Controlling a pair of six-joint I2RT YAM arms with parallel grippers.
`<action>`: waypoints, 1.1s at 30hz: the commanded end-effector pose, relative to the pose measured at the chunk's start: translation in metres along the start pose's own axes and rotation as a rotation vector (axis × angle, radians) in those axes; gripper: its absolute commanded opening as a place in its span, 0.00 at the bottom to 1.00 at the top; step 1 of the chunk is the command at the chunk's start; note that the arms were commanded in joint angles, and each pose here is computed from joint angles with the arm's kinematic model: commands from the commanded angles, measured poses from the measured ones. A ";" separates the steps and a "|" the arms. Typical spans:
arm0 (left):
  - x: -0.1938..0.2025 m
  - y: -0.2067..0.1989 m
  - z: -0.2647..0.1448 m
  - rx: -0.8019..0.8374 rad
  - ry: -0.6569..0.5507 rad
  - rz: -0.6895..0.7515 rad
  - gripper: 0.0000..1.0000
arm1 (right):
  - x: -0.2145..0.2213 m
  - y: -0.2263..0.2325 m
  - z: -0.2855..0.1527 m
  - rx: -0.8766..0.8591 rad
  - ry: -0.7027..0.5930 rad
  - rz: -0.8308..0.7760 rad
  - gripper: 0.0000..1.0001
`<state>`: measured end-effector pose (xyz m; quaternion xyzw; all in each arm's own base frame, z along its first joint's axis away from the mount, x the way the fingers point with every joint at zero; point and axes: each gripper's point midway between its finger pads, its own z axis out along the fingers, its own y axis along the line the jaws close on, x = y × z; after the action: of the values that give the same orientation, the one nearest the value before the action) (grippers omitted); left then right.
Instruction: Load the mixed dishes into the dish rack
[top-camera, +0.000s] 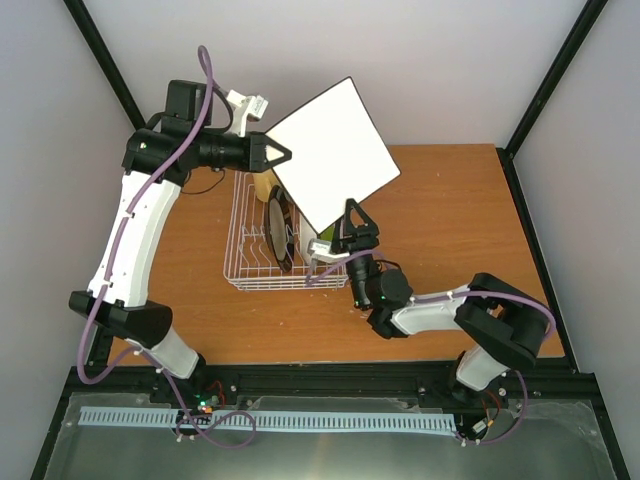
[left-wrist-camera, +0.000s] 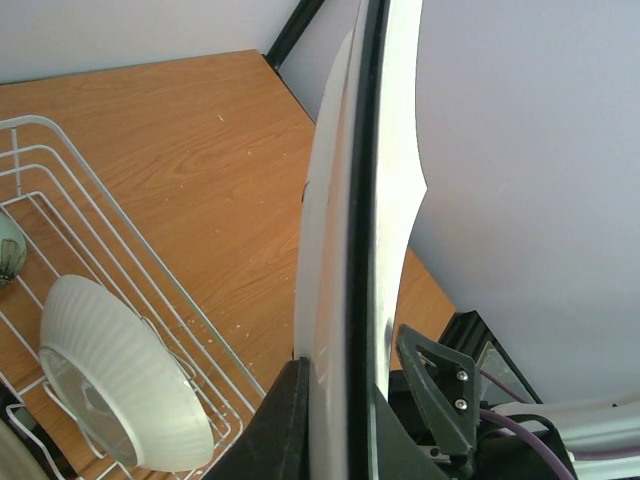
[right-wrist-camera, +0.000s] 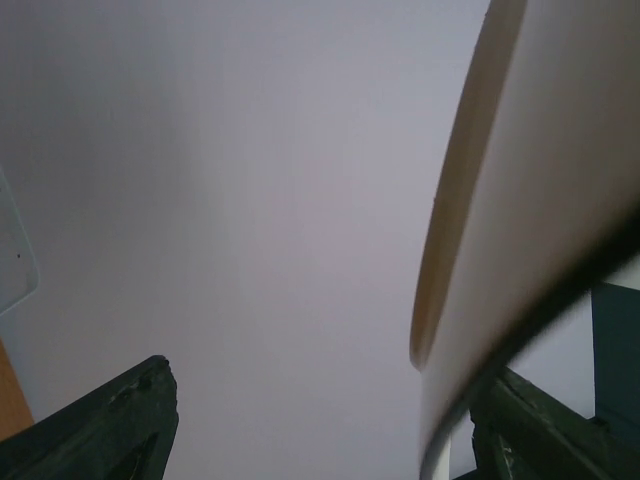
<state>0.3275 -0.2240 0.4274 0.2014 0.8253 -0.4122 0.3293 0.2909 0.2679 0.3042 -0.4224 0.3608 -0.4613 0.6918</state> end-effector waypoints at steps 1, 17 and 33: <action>-0.026 -0.057 -0.035 0.155 -0.143 0.150 0.01 | 0.007 -0.039 0.015 0.158 0.032 0.107 0.79; -0.002 -0.043 -0.022 0.158 -0.070 0.111 0.01 | 0.001 -0.060 0.057 0.256 0.076 0.083 0.03; -0.035 -0.020 -0.045 -0.067 -0.249 0.127 0.57 | 0.004 -0.085 0.029 0.253 0.039 0.208 0.03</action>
<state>0.3306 -0.2158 0.4427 0.1934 0.8055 -0.4073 0.3845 0.3155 0.2765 0.3483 -0.3750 0.3546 -0.4692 0.7166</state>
